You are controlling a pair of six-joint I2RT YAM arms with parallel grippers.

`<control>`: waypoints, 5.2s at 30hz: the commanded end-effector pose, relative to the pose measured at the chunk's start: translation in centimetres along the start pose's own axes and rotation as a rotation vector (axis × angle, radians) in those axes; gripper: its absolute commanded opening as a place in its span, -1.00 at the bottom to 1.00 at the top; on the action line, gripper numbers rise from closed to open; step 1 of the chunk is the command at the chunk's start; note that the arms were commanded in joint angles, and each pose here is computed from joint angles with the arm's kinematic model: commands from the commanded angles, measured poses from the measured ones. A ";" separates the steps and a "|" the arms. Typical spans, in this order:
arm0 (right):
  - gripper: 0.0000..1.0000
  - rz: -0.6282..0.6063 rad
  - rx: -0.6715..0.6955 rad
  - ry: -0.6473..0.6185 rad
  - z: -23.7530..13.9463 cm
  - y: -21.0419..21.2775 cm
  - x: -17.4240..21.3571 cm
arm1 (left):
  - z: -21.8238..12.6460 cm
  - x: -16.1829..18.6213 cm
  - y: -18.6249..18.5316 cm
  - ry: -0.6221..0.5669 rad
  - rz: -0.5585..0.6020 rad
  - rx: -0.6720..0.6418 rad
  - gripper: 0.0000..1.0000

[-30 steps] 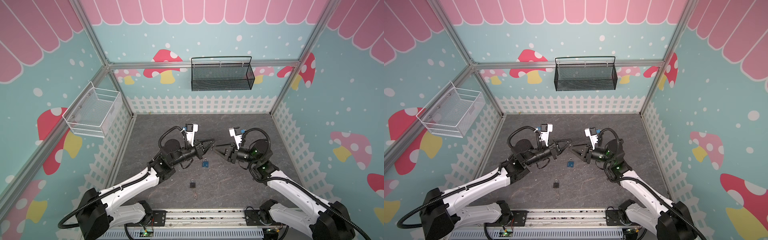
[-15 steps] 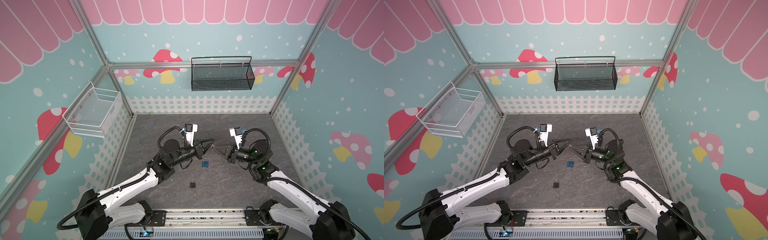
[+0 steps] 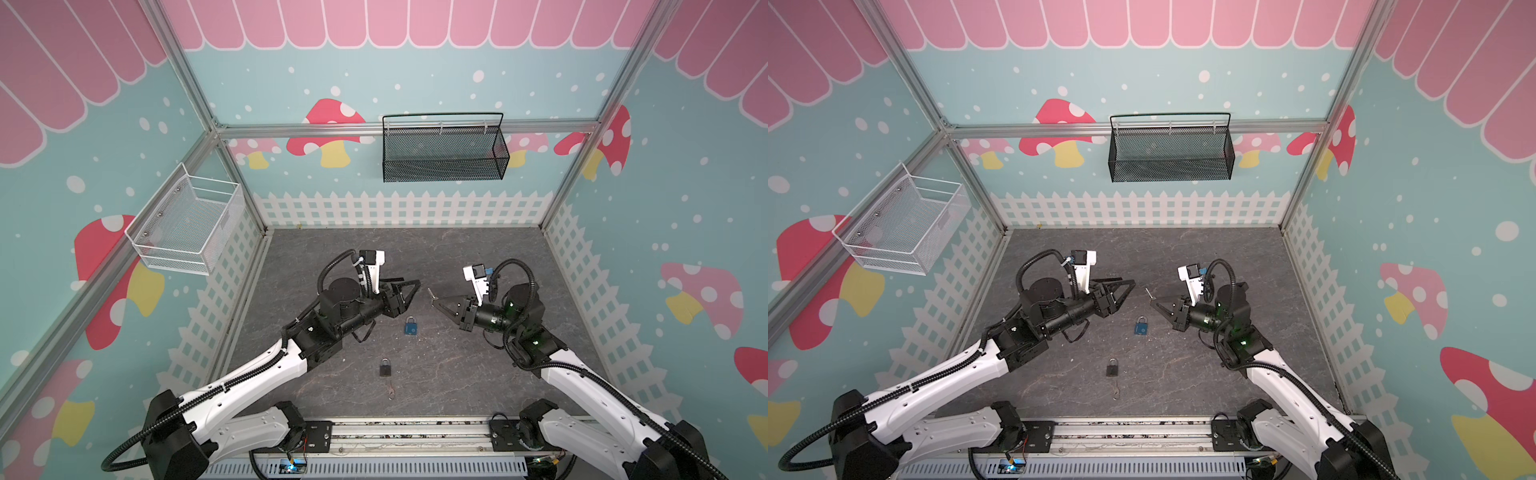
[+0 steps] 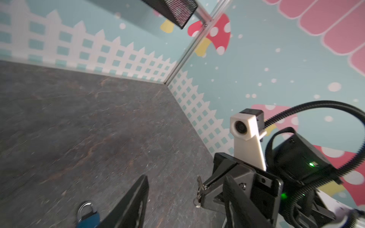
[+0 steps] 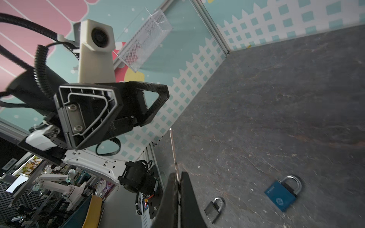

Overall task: Unlock with the key
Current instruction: 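Lower the left gripper over the blue padlock while the right gripper holds the key, then close the left gripper on the blue padlock body and lift it, then bring the padlock and key together, right gripper aiming key at keyhole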

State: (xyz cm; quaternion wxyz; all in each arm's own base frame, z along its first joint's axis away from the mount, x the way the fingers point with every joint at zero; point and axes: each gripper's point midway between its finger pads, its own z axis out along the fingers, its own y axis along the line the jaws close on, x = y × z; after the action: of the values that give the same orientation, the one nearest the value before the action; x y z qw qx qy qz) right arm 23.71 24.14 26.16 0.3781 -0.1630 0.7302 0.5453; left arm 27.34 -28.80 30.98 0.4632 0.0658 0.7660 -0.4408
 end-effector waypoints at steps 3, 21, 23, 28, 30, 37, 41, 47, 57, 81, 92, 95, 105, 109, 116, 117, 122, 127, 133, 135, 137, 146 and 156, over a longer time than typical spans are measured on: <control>-1.00 0.082 0.187 0.097 -1.4 -4.9 4.9 | 0.3 5.3 7.2 0.229 -0.024 -0.349 0.38; -1.00 0.253 0.399 0.226 -2.8 -11.1 11.9 | 6.7 17.2 15.2 0.725 0.086 -0.735 0.36; -1.00 0.253 0.403 0.231 -2.8 -11.2 12.0 | 7.2 17.8 15.6 0.735 0.072 -0.745 0.35; -1.00 0.244 0.401 0.234 -2.6 -11.3 11.9 | 8.1 19.1 16.2 0.754 0.038 -0.768 0.31; -1.00 0.238 0.407 0.234 -2.6 -11.5 11.9 | 8.3 19.8 16.1 0.771 0.039 -0.764 0.29; -1.00 0.226 0.389 0.224 -2.4 -11.2 11.5 | 8.9 21.3 16.4 0.808 0.043 -0.767 0.21; -1.00 0.226 0.381 0.223 -2.4 -11.1 11.5 | 8.9 21.4 17.0 0.801 0.048 -0.797 0.17; -1.00 0.233 0.388 0.221 -2.5 -11.2 11.7 | 9.0 22.2 17.8 0.799 0.026 -0.830 0.06; -1.00 0.223 0.389 0.204 -2.7 -11.0 11.4 | 8.8 22.6 18.6 0.766 -0.008 -0.865 -0.13; -1.00 0.171 0.550 0.272 -3.2 -11.4 10.1 | 6.9 14.4 13.8 0.389 -0.222 -0.760 -0.93; -1.00 0.168 0.605 0.282 0.5 -9.7 11.0 | 4.5 10.4 10.8 0.198 -0.427 -0.661 -1.00; -1.00 0.185 0.569 0.248 1.8 -8.9 10.9 | 4.0 9.6 10.3 0.155 -0.456 -0.646 -1.00; -1.00 0.252 0.412 0.068 4.9 -5.4 9.2 | 2.3 7.6 9.4 0.052 -0.549 -0.606 -1.00; -1.00 0.253 0.353 0.030 6.0 -4.2 8.5 | 1.8 7.0 9.7 0.012 -0.558 -0.618 -1.00; -1.00 0.244 0.326 0.031 7.3 -3.1 7.9 | 1.7 6.8 9.6 0.004 -0.546 -0.619 -1.00; -1.00 0.251 0.330 0.030 7.3 -3.1 7.9 | 1.7 6.8 9.7 0.005 -0.543 -0.626 -1.00; -1.00 0.259 0.319 0.027 7.7 -2.9 7.8 | 1.7 6.9 9.8 0.006 -0.533 -0.637 -1.00; -1.00 0.265 0.323 0.017 8.0 -2.7 7.5 | 1.9 7.0 9.8 0.012 -0.520 -0.644 -1.00; -1.00 0.267 0.347 -0.001 7.9 -3.1 7.2 | 1.8 7.2 9.8 0.019 -0.513 -0.646 -1.00; -1.00 0.269 0.355 -0.002 8.0 -3.2 7.2 | 1.8 7.2 9.8 0.021 -0.514 -0.646 -1.00; -1.00 0.272 0.357 -0.001 8.1 -3.3 7.2 | 1.9 7.2 9.7 0.021 -0.515 -0.643 -1.00; -1.00 0.268 0.359 -0.001 8.6 -3.3 7.0 | 2.2 7.4 9.4 0.036 -0.515 -0.634 -1.00; -1.00 0.252 0.404 -0.034 8.3 -3.7 6.1 | 2.2 7.6 9.0 0.043 -0.504 -0.625 -1.00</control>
State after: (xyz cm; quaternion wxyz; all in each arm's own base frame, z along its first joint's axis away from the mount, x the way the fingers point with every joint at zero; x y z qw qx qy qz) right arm 24.11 31.63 16.92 0.3218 -0.0010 0.8377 0.4413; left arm 28.96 -26.62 18.11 0.3128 -0.2633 0.8706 -0.2738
